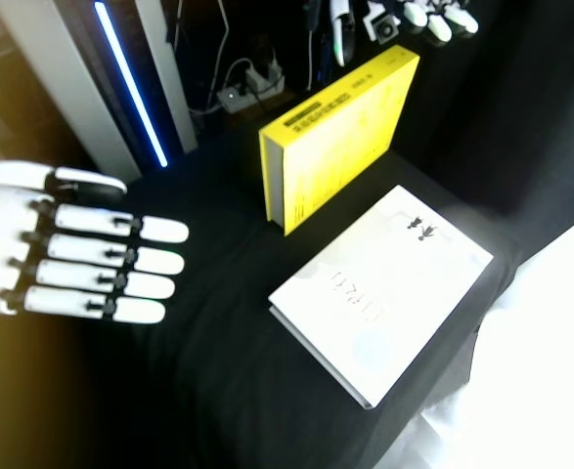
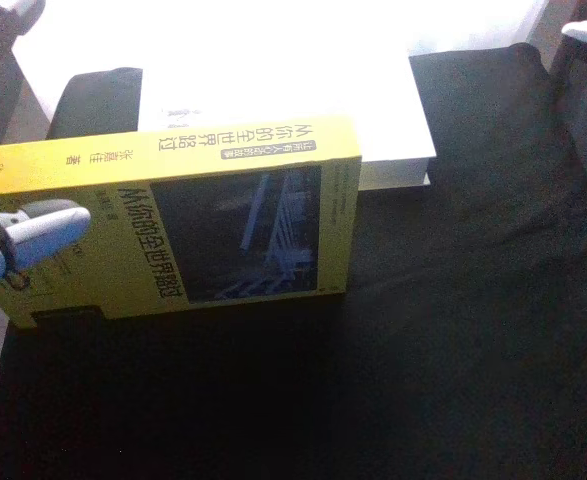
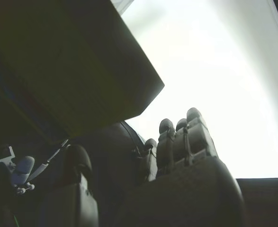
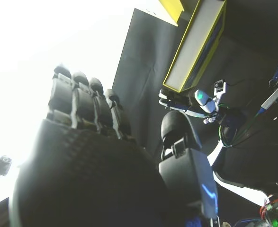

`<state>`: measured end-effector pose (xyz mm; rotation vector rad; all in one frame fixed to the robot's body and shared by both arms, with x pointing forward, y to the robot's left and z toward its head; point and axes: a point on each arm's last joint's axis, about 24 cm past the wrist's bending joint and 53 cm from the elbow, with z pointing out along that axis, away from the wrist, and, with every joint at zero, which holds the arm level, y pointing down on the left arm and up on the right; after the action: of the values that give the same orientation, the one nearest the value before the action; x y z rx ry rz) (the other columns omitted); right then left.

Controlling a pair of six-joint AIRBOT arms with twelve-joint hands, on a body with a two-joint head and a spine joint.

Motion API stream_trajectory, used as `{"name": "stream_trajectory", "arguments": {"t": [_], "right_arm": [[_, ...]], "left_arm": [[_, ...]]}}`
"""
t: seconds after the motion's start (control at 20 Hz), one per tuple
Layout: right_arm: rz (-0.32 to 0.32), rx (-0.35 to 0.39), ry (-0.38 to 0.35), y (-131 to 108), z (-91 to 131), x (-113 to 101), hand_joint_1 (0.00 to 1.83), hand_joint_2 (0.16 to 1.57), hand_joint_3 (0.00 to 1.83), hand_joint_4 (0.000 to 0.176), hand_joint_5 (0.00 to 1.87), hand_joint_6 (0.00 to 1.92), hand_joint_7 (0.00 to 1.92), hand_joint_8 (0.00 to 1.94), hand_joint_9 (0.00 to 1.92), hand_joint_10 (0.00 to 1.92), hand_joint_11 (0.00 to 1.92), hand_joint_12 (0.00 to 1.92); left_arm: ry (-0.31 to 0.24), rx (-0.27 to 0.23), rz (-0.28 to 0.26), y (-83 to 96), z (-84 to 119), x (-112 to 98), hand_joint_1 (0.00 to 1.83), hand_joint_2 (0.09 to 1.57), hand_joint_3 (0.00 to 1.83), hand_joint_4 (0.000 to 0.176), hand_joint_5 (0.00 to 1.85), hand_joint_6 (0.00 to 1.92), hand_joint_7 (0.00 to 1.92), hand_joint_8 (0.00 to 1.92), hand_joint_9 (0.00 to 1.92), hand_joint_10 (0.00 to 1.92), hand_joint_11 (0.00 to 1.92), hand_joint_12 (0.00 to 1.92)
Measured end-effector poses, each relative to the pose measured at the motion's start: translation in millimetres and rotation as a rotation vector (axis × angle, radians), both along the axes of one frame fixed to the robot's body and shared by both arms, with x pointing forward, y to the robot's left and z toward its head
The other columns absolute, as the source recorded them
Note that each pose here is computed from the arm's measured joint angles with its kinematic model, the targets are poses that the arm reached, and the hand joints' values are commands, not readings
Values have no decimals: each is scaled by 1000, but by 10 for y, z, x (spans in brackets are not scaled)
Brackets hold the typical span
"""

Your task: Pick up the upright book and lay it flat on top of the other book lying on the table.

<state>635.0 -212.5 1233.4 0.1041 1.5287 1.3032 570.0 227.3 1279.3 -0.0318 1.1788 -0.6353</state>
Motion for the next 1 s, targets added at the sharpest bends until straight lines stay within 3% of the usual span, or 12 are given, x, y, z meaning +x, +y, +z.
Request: {"name": "stream_trajectory", "arguments": {"t": [0.05, 0.1, 0.2, 0.25, 0.45, 0.7, 0.75, 0.8, 0.85, 0.9, 0.95, 1.0], "right_arm": [[0, 0, -1, 0, 2, -1, 557, 1321, 55, 0, 0, 0, 0, 0, 0, 0, 0, 0], [-1, 1, 0, -2, 3, 1, 555, 1321, 52, 0, 0, 0, 0, 0, 0, 0, 0, 0], [0, 1, 0, -1, 1, 1, 551, 1331, 53, 0, 0, 0, 0, 0, 0, 0, 0, 0], [0, 1, 0, 0, 1, 1, 520, 1348, 50, 0, 0, 0, 0, 0, 0, 0, 0, 0], [1, 5, 3, 12, -9, 1, 496, 1358, 42, 0, 0, 0, 0, 0, 0, 0, 0, 0], [2, 7, 5, 12, -13, 6, 483, 1366, 32, 0, 0, 0, 0, 0, 0, 0, 0, 0], [2, 8, 5, 15, -15, 6, 471, 1369, 30, 0, 0, 0, 0, 0, 0, 0, 0, 0], [3, 8, 5, 15, -15, 5, 458, 1371, 28, 0, 0, 0, 0, 0, 0, 0, 0, 0], [3, 8, 5, 15, -15, 5, 495, 1368, 22, 0, 0, 0, 0, 0, 0, 0, 0, 0], [2, 8, 6, 15, -15, 6, 527, 1360, 16, 0, 0, 0, 0, 0, 0, 0, 0, 0], [2, 8, 6, 15, -15, 6, 580, 1350, 9, 0, 0, 0, 0, 0, 0, 0, 0, 0], [2, 9, 6, 15, -15, 6, 615, 1343, 5, 0, 0, 0, 0, 0, 0, 0, 0, 0]], "left_arm": [[-1, -1, 1, 3, 2, 0, 586, 1068, 8, 97, 0, 0, 0, 0, 0, 0, 0, 0], [-1, 1, 1, 4, -1, -3, 589, 1066, 7, 117, 0, 0, 0, 0, 0, 0, 0, 0], [-2, 0, 2, 7, 2, -3, 640, 1077, 8, 123, 0, 0, 0, 0, 0, 0, 0, 0], [1, -1, 5, 13, -5, 0, 640, 1084, 9, 174, 0, 0, 0, 0, 0, 0, 0, 0], [45, -1, 30, 69, -106, 61, 697, 1060, 0, 176, 0, 0, 0, 0, 0, 0, 0, 0], [142, -3, 58, 116, -396, 207, 698, 1080, 7, 176, 0, 0, 10, 4, 18, 7, 25, 12], [160, 6, 53, 102, -456, 233, 758, 1109, 0, 149, 41, 6, 115, 11, 139, 26, 4, 451], [169, 11, 53, 103, -486, 249, 829, 1111, 0, 117, 140, 13, 227, 13, 256, 32, 0, 712], [170, 14, 52, 104, -491, 255, 923, 1135, 2, 3, 363, 25, 507, 36, 529, 86, 163, 1004], [164, 13, 54, 110, -477, 254, 972, 1140, 1, 0, 539, 26, 723, 37, 743, 92, 333, 1077], [156, 15, 50, 101, -461, 247, 1190, 1159, 0, 0, 698, 900, 975, 851, 1085, 247, 621, 1217], [130, 18, 38, 76, -402, 215, 1237, 1162, 0, 0, 760, 1040, 1011, 1074, 1183, 492, 828, 1266]]}}
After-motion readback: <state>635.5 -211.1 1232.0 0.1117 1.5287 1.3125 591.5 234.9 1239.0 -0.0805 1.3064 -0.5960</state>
